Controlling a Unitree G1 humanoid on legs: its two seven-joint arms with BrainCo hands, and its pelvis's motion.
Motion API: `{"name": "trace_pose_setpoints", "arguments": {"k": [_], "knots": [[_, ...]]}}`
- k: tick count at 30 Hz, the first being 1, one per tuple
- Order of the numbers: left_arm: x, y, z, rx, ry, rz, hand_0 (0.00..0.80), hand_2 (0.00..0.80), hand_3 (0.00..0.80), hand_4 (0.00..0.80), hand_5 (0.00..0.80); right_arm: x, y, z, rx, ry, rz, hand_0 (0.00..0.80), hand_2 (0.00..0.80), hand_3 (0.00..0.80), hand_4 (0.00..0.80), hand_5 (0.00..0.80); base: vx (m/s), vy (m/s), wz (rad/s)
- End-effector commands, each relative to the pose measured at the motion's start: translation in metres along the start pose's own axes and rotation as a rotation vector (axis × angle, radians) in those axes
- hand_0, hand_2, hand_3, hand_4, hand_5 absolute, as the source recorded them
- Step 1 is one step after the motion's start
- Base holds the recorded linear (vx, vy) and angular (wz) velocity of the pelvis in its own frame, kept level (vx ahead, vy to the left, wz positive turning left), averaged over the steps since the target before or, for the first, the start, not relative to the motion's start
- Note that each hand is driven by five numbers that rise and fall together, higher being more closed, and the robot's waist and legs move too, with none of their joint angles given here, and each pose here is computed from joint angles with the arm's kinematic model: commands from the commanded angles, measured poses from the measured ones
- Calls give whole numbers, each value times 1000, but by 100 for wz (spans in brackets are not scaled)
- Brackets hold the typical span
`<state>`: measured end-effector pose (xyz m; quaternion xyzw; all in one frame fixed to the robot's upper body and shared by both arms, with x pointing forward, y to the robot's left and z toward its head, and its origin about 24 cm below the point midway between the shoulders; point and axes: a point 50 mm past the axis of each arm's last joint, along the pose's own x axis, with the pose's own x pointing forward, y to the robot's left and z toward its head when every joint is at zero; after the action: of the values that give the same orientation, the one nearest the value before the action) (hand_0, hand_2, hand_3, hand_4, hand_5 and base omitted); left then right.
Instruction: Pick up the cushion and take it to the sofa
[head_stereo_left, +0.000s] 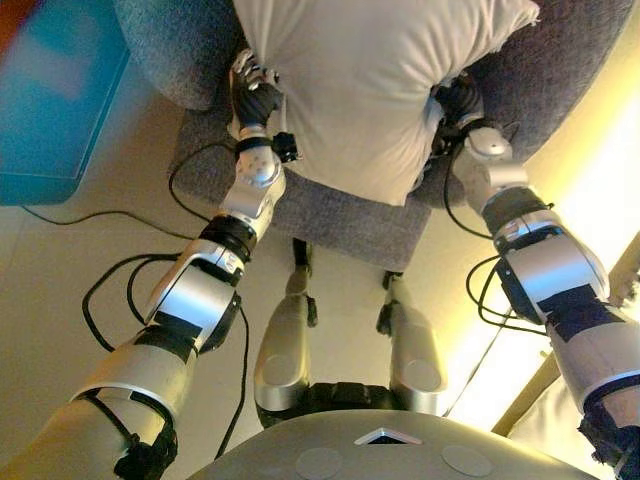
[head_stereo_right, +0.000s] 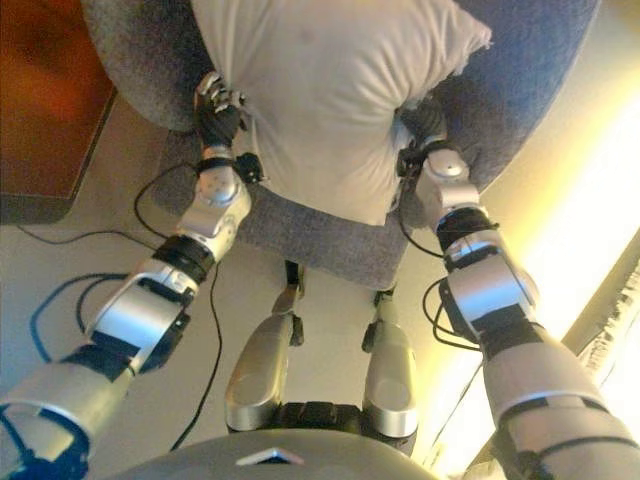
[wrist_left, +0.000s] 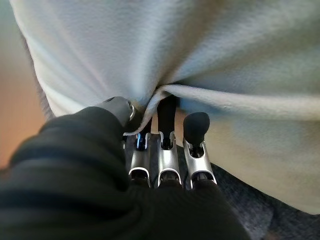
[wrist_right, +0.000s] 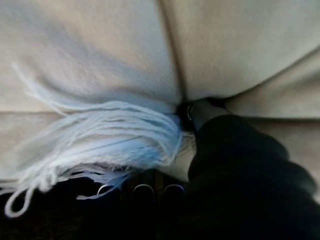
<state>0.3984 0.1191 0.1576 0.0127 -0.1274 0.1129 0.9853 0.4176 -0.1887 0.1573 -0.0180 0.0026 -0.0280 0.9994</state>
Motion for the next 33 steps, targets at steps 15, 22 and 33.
{"name": "trace_pose_setpoints", "arguments": {"k": [15,22,33], "knots": [[29,159,-10,55,234,353,0,0,0,0,0,-20,-124,85,100,-277,-375,0,0,0,0,0,-2,9,1],[6,236,-13,234,255,507,0,0,0,0,0,-56,-190,60,88,-228,-572,0,0,0,0,0,-30,-47,7],[-138,327,-107,385,590,773,0,0,0,0,0,-181,-261,-99,67,121,-990,0,0,0,0,0,84,-54,-1]]}}
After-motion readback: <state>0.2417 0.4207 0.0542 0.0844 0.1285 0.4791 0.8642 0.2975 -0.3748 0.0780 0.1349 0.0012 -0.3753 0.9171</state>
